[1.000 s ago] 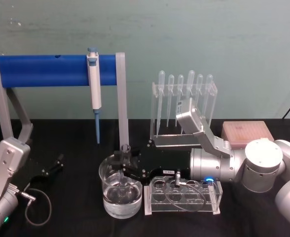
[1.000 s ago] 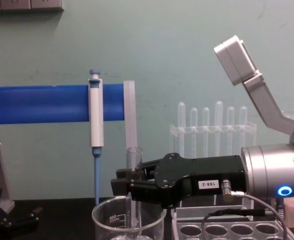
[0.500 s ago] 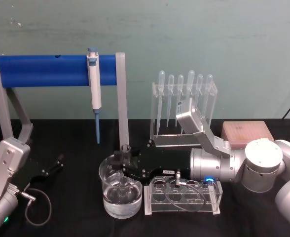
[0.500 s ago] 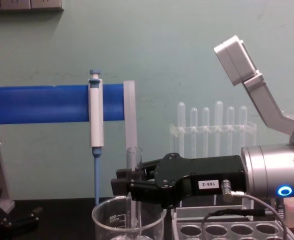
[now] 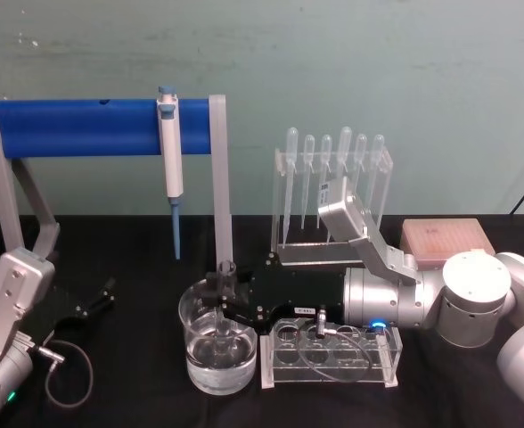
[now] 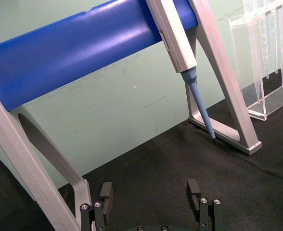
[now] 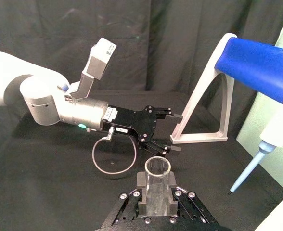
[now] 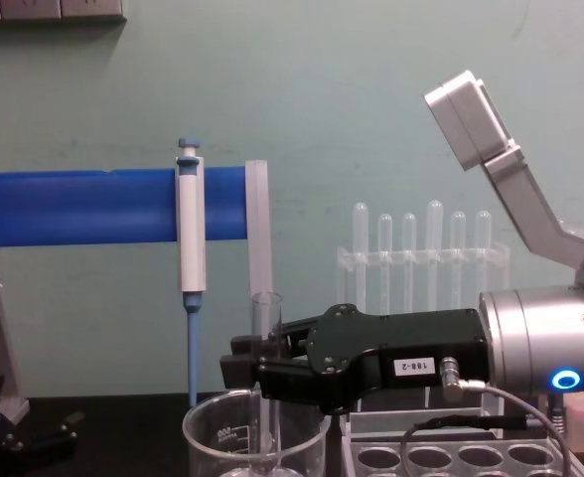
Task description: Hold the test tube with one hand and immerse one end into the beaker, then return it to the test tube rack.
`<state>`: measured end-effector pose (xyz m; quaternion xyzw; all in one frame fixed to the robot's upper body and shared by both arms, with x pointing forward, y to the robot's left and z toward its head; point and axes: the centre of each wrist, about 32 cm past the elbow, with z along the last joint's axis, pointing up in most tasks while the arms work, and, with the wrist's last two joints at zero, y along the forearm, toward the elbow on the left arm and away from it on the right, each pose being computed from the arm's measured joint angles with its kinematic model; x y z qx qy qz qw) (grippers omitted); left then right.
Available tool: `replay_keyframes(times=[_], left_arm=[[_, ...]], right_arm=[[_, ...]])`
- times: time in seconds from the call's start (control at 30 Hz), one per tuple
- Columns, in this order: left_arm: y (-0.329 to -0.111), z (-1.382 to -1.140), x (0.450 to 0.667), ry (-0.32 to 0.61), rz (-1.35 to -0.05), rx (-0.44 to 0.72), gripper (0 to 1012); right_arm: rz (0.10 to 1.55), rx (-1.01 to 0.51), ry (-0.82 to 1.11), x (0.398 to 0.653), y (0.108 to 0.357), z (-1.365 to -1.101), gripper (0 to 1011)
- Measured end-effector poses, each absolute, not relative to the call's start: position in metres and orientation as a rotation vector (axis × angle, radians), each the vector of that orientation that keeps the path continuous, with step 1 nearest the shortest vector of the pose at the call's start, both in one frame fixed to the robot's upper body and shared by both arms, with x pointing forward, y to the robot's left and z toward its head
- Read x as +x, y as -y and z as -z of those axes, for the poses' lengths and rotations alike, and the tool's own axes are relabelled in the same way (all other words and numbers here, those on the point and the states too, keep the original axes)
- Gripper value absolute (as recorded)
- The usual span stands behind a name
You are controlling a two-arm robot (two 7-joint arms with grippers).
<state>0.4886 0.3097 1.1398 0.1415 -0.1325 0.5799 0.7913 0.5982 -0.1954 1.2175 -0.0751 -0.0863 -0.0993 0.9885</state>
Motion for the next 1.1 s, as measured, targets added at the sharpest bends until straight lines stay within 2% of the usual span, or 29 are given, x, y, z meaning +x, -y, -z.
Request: replay_keyframes(times=[1.1], left_arm=[[-0.3097, -1.1398, 0.4886, 0.285, -1.248, 0.304, 1000]], right_arm=[[0.199, -0.151, 0.173, 0.5982, 0.1955, -1.2175, 225]])
